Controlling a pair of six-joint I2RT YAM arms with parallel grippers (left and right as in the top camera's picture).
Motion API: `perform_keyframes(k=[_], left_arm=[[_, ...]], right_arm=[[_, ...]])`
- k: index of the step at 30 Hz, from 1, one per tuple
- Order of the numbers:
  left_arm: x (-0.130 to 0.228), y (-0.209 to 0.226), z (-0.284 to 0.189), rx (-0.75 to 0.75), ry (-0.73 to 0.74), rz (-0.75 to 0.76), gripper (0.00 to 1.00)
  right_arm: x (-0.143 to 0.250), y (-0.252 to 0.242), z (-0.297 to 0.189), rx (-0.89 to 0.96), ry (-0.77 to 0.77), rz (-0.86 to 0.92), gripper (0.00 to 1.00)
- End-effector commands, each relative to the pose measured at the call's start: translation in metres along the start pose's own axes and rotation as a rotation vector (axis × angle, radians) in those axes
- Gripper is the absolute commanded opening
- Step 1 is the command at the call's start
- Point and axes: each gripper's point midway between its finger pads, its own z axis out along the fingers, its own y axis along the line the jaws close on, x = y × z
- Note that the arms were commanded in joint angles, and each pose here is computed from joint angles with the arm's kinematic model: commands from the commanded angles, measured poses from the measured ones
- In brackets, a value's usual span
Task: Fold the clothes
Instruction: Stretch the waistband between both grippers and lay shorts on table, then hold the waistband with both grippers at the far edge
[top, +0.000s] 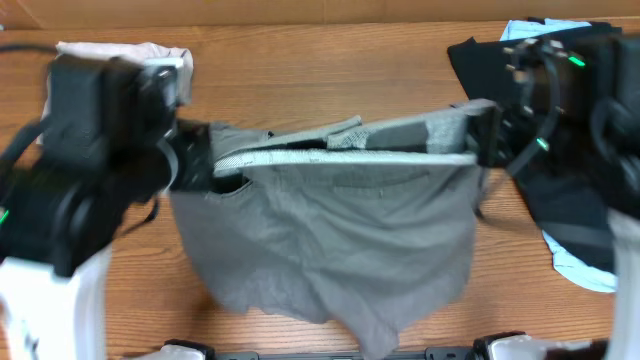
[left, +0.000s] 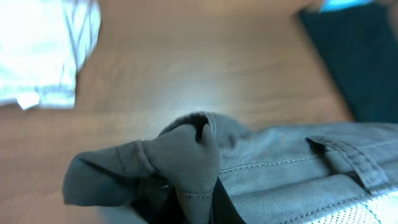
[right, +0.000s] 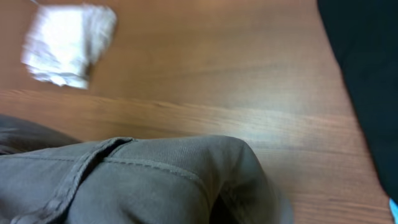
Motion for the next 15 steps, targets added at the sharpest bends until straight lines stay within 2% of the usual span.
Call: perform_keyframes(k=[1, 4, 8, 12, 15], left_arm=[[-0.001, 0.075, 0.050, -0.383, 0.129, -0.039, 0.04], [0.006, 0.081, 0.110, -0.410, 0.272, -0.027, 0.04], [0.006, 0.086, 0.187, -0.418, 0.376, -0.020, 0.04], [-0.006, 0.092, 0.252, -0.419, 0.366, -0.020, 0.04], [-0.022, 0.092, 0.293, -0.405, 0.298, -0.027, 0.04]], right_arm=[[-0.007, -0.054, 0.040, 0.229, 0.068, 0.047, 0.04], [-0.007, -0.067, 0.092, 0.246, 0.163, 0.059, 0.04], [-0.009, -0.085, 0.169, 0.258, 0.236, 0.065, 0.04], [-0.023, -0.098, 0.230, 0.254, 0.212, 0.059, 0.04], [-0.044, -0.103, 0.267, 0.242, 0.141, 0.050, 0.04]])
